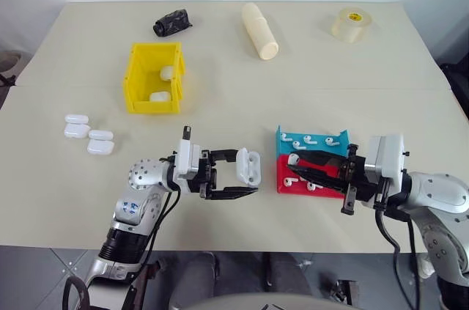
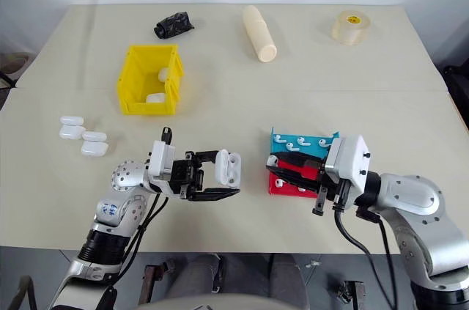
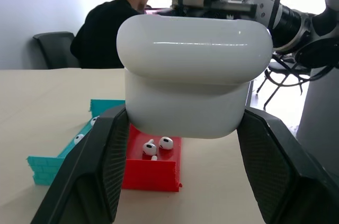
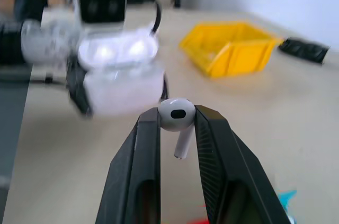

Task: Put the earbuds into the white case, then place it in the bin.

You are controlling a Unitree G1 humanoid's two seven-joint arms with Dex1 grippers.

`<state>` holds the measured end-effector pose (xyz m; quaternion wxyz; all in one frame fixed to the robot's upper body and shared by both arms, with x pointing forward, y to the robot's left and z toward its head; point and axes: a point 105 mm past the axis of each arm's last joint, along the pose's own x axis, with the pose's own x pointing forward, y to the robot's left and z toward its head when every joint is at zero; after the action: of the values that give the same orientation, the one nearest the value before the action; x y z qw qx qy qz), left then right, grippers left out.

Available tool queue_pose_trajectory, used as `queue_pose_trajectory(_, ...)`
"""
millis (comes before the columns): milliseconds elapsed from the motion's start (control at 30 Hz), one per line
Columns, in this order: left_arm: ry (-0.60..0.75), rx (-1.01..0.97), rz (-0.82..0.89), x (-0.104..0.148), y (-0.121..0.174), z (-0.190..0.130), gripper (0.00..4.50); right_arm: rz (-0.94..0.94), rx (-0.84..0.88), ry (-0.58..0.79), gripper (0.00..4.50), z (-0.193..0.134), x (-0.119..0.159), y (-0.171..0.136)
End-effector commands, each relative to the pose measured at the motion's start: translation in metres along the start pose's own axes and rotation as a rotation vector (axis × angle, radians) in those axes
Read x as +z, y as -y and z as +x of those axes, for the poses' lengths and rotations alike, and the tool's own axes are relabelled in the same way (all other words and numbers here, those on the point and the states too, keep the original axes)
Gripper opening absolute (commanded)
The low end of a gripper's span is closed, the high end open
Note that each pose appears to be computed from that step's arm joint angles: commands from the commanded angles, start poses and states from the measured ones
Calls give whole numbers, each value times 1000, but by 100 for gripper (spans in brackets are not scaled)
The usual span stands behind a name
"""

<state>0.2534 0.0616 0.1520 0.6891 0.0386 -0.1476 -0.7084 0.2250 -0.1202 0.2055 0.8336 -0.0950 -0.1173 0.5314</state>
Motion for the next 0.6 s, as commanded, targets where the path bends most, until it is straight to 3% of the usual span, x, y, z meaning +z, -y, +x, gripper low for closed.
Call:
queue_pose_trajectory(33,12,-25,-7,8,-2,-1,271,7,-32,183,72,13,24,-6)
queue_pose_trajectory(333,21,-38,-61,14,-6,4,271,118,-16,376,72,45,18,-19)
queue_pose_trajectory(600,38,-40,-61,20,-8,8,271,162,-39,401,72,52,0,-14)
